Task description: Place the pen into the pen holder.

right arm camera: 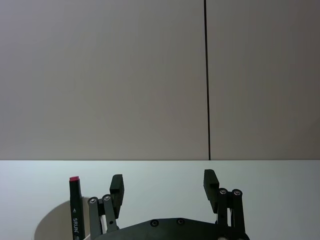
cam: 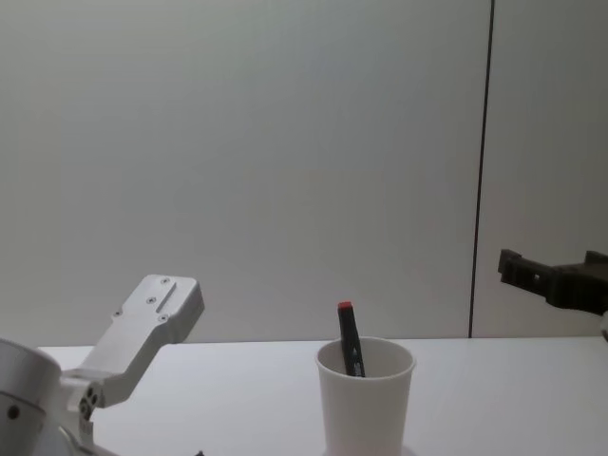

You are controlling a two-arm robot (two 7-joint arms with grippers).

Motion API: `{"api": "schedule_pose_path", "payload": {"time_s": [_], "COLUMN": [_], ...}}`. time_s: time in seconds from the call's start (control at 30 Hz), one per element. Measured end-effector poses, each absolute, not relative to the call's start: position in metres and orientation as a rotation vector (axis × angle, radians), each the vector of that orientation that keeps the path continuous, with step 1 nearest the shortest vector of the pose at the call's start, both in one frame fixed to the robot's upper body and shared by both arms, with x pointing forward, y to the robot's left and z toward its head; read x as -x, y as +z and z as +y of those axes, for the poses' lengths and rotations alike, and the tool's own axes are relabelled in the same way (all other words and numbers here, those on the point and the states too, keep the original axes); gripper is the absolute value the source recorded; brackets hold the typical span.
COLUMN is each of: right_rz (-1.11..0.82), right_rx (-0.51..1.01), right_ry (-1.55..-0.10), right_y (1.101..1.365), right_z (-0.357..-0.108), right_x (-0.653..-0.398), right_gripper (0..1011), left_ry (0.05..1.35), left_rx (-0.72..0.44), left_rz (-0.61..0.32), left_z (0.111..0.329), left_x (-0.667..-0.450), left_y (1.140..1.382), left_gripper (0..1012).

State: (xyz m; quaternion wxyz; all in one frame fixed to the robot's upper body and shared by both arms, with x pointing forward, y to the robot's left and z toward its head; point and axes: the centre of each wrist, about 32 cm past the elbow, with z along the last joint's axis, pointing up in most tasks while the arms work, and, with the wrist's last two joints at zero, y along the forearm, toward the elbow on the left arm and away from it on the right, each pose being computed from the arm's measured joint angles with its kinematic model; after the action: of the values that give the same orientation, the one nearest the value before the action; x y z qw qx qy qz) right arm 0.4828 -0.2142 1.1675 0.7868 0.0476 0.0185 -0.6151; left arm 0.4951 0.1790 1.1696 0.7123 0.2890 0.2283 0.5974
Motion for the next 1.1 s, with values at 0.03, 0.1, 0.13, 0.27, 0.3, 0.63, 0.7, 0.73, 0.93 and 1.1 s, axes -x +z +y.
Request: {"api": "schedule_pose_path", "payload": {"time_s": [0.03,0.1,0.13,0.27,0.3,0.63,0.7,0.73,0.93,1.1], "right_rz": [0.04,0.04,0.04,0.04,0.04,0.04,0.04,0.04,0.04,0.04], "right_rx": [-0.103,-0.103,-0.103,-0.103,-0.103,-0.103,-0.103,-0.103,-0.103,-0.103], "right_ry": [-1.326,-1.326,-1.326,-1.326,-1.326,-1.326,-1.326,-1.326,-1.326,-1.326], "right_y": [1.1674,1.1675,1.1675,1.1674,1.1675,1.1674,1.1674,1.1675,1.1675,1.1674], "right_z": [-0.2142,-0.2142,-0.2142,-0.2142,-0.2142,-0.2142,-0.2142,-0.2142,-0.2142,-0.2142], "right_x": [-0.4828,-0.4828,-0.4828,-0.4828,-0.4828,-0.4828,-0.4828,-0.4829,-0.4829,-0.4828], "right_gripper": [1001,1001,1001,1001,1001,1001,1001,1001,1001,1001], "left_ry": [1.324,1.325,1.325,1.325,1.325,1.329,1.33,1.329,1.329,1.329], "left_rx": [-0.643,-0.647,-0.649,-0.655,-0.656,-0.677,-0.68,-0.683,-0.689,-0.693], "left_rz": [0.507,0.509,0.509,0.511,0.511,0.503,0.502,0.5,0.494,0.488], "left_z": [0.1788,0.1786,0.1785,0.178,0.1779,0.1756,0.1753,0.175,0.1742,0.1734], "left_x": [-0.4953,-0.4955,-0.4956,-0.4959,-0.496,-0.4973,-0.4976,-0.4979,-0.4992,-0.5003], "left_y": [1.1696,1.1696,1.1696,1.1697,1.1697,1.1715,1.1718,1.1721,1.1731,1.1743], "left_gripper": [378,365,361,329,325,265,253,229,142,126]}}
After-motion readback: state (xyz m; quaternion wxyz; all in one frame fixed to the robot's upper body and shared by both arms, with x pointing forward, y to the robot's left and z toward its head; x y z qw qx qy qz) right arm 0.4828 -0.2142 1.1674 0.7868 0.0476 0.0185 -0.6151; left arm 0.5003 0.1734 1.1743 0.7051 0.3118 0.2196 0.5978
